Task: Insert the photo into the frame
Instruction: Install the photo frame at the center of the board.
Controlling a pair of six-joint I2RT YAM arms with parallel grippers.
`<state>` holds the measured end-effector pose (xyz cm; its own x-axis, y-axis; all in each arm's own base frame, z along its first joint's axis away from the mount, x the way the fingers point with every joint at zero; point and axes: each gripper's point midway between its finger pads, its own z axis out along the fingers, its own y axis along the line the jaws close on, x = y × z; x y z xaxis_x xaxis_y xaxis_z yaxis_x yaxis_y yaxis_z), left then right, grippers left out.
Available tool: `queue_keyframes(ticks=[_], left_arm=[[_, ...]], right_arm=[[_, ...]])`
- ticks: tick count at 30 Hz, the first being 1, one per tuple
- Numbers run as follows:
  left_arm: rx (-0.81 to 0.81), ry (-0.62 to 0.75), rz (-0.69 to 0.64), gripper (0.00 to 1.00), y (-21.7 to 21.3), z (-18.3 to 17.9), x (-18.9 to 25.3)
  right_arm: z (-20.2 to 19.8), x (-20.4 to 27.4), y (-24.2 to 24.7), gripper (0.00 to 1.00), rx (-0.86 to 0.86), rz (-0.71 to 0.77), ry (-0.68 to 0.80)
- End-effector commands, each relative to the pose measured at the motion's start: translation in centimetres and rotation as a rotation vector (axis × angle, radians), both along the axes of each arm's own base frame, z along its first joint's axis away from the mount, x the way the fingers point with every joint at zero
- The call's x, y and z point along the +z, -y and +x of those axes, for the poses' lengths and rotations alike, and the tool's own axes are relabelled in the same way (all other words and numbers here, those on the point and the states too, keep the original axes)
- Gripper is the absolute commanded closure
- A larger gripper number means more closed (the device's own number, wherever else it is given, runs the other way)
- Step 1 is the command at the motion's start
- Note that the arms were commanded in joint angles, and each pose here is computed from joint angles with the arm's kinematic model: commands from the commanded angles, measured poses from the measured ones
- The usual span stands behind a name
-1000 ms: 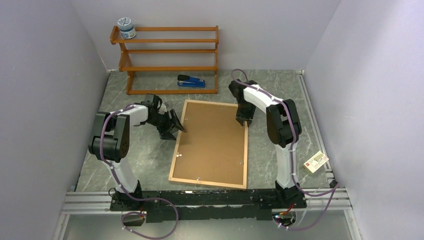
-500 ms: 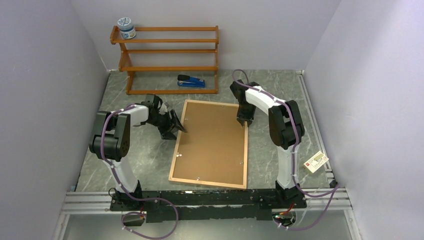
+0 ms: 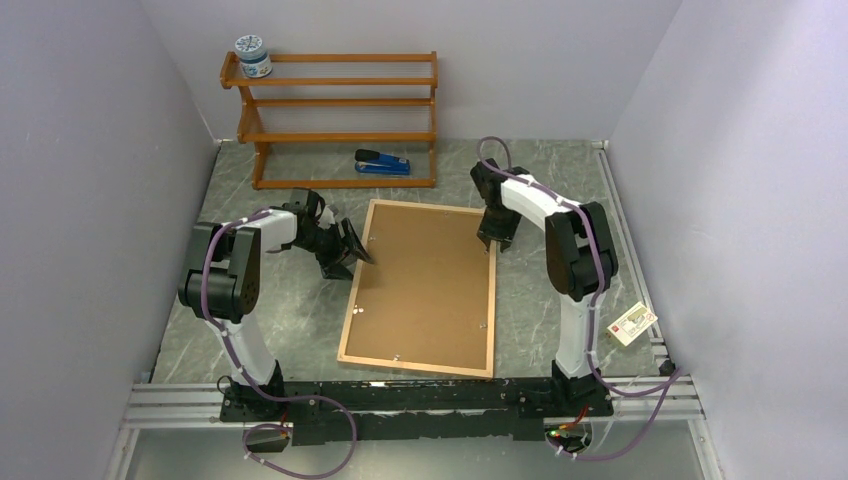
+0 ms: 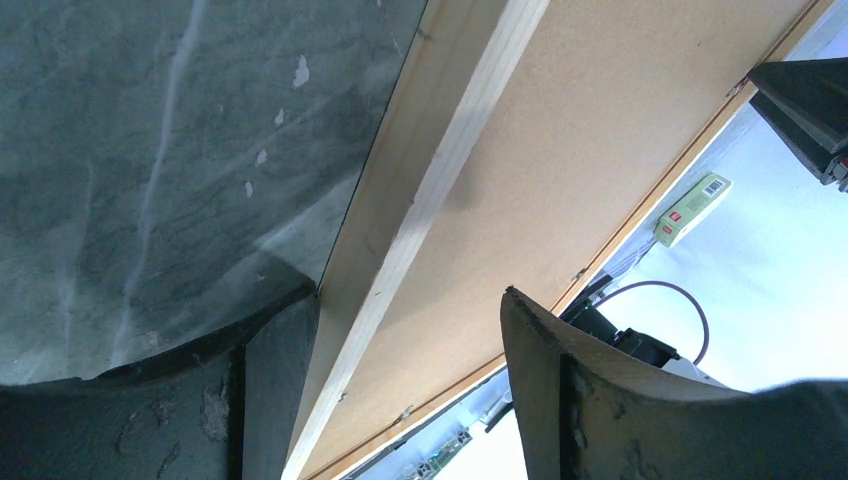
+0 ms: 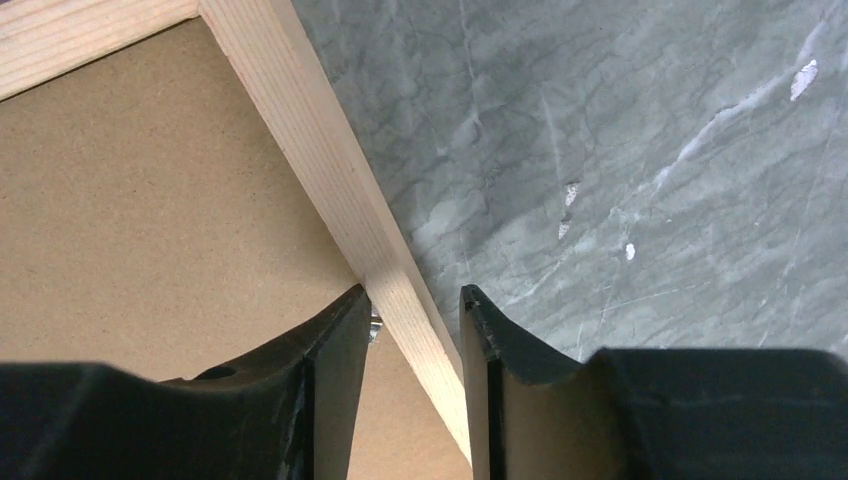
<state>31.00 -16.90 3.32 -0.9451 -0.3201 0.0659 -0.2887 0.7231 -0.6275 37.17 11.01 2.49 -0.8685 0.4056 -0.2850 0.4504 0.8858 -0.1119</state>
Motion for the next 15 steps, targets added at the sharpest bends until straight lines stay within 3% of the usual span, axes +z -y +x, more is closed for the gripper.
queue_keyframes(ticks=[1,8,15], left_arm=[[0.001,-0.01,0.064,0.27,-0.8,-0.6,-1.4],[0.0,-0.014,0.062,0.27,-0.7,-0.6,-1.6],[0.002,-0.017,0.06,0.27,-0.7,-0.6,-1.6]], right_arm=[[-0.1,-1.7,-0.1,0.6,-0.015,0.034,0.004],[-1.4,-1.9,-0.8,0.51,-0.009,0.088,-0.044],[-2.6,-2.2,-1.5,0.5,-0.003,0.141,-0.06]])
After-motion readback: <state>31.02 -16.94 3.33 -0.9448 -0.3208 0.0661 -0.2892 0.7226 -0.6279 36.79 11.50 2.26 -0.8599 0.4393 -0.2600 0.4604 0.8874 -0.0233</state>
